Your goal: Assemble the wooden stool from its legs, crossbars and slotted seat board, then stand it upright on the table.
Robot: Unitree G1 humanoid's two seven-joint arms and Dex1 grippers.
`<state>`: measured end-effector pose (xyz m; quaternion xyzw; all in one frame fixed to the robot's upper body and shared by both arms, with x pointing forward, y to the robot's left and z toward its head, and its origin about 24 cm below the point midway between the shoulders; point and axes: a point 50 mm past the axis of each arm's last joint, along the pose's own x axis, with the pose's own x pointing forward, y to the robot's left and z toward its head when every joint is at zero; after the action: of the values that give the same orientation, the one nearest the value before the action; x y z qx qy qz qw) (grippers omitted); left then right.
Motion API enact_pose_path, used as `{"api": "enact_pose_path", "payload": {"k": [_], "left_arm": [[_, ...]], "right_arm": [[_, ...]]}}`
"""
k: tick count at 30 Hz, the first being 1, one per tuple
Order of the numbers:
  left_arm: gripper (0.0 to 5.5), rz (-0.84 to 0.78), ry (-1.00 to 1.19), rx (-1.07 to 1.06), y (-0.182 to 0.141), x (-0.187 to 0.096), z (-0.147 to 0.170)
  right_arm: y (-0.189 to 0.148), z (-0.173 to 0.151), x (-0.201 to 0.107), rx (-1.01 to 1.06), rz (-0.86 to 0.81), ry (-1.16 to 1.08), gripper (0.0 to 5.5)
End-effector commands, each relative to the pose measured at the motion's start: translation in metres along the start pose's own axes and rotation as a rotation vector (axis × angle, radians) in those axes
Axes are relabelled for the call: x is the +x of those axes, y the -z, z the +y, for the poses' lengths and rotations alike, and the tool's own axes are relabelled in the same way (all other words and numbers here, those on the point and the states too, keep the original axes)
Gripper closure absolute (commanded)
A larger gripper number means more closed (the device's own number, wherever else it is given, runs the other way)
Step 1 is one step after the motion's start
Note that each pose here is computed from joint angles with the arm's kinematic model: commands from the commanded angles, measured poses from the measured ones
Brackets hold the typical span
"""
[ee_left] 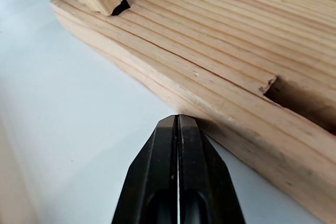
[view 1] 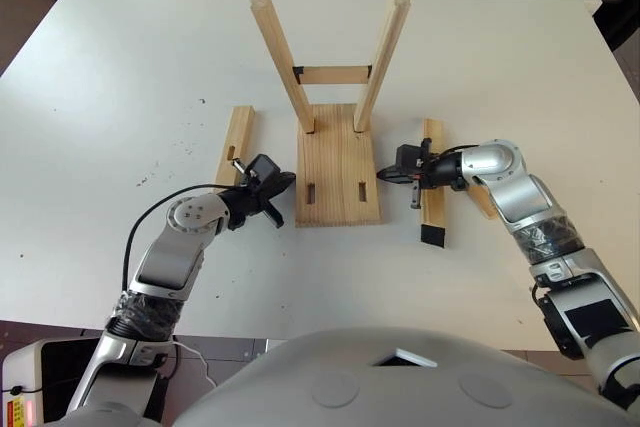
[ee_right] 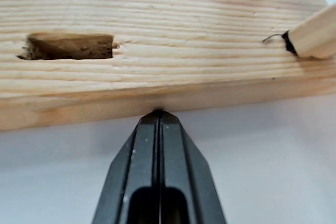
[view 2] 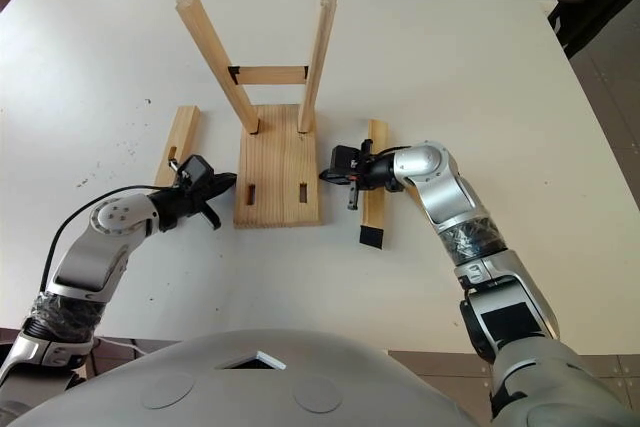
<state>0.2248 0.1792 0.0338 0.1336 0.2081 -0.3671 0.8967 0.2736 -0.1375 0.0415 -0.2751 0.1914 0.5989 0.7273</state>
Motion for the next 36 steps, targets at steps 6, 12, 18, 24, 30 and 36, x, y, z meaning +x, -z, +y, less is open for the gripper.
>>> {"api": "enact_pose_path", "payload": {"k": [6,12,18,24,30,36], "left_arm": [[5.47,-0.051,0.11,-0.004,-0.009,0.02,-0.017],[5.47,-0.067,0.074,-0.024,-0.01,0.021,-0.018],[5.47,-0.055,-0.116,-0.05,0.0,-0.007,0.012],[5.47,-0.116,-0.214,-0.062,-0.009,-0.038,0.023],[5.5,-0.668,-0.242,-0.275,-0.106,-0.046,0.005],[5.5,-0.7,-0.442,-0.436,-0.102,-0.045,-0.004]], "right_arm": [[0.011,0.009,0.009,0.066,0.027,-0.025,5.5],[0.011,0.003,-0.004,0.078,0.018,0.026,5.5],[0.008,-0.009,-0.043,0.116,-0.022,0.162,5.5],[0.005,-0.024,-0.084,0.237,-0.141,0.404,5.5],[0.006,-0.024,-0.113,0.424,-0.193,0.63,5.12],[0.03,0.018,-0.118,0.584,-0.078,0.653,4.22]]}}
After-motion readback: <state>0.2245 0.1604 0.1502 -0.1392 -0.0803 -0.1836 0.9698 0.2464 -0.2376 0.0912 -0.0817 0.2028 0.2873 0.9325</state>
